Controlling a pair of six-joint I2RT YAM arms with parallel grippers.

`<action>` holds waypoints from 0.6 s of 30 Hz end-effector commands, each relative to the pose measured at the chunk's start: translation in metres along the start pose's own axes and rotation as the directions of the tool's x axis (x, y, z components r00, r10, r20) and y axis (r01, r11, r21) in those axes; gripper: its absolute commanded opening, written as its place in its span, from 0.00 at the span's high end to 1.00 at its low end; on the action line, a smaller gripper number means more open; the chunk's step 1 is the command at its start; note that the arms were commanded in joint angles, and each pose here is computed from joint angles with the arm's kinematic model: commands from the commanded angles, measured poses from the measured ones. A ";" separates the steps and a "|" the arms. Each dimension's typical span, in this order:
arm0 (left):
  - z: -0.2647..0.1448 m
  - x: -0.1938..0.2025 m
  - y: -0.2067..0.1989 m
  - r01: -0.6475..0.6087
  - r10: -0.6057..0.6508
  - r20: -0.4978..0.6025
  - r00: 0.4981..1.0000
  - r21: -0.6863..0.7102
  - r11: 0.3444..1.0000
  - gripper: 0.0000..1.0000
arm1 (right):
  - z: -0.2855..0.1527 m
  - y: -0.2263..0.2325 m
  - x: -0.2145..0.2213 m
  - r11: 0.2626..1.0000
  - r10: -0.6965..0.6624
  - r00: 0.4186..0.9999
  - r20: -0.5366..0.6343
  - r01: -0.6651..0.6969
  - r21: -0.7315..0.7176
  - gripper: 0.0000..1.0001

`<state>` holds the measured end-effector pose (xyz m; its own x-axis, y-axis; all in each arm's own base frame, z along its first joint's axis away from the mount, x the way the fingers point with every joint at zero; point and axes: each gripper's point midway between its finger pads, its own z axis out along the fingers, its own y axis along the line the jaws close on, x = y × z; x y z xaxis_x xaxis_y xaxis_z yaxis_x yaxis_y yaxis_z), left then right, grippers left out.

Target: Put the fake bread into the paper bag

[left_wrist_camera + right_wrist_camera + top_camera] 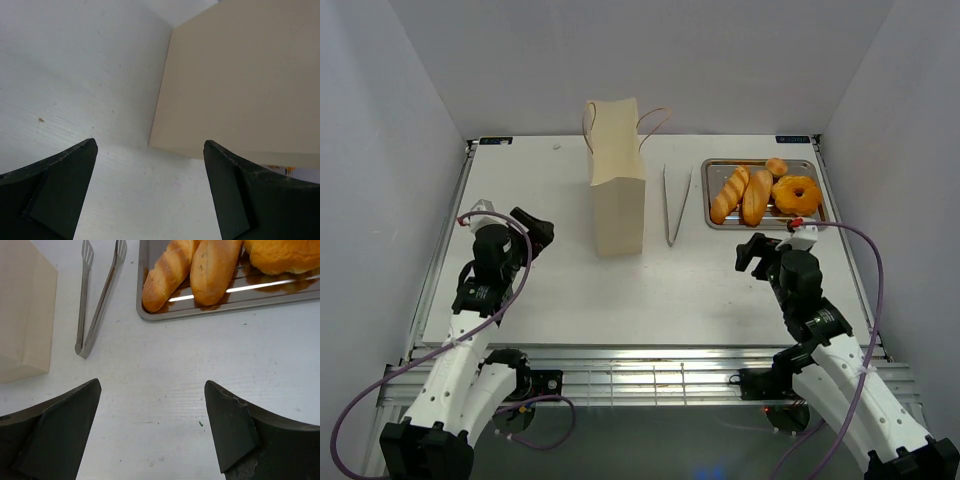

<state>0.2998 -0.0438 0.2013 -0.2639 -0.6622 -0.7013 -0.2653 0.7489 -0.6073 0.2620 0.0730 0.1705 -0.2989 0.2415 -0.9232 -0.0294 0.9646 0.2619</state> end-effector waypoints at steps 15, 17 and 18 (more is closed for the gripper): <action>-0.062 0.021 -0.039 -0.069 0.111 -0.135 0.985 0.285 0.956 0.02 | 0.034 0.082 0.031 0.938 0.016 0.986 -0.168 -0.073 -0.340 0.10; -0.065 0.023 -0.042 -0.059 0.107 -0.145 0.984 0.305 0.950 0.02 | 0.051 0.082 0.030 0.956 0.013 0.985 -0.172 -0.063 -0.287 0.10; -0.066 0.024 -0.043 -0.057 0.109 -0.148 0.983 0.314 0.948 0.02 | 0.054 0.089 0.032 0.952 0.007 0.984 -0.178 -0.061 -0.298 0.10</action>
<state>0.2508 -0.0852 0.2225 -0.4111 -0.5899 -0.6950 -0.0083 0.7648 -0.6442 0.2714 0.1515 0.1069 -0.5731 0.1850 -0.7984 -0.2405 0.8933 0.3796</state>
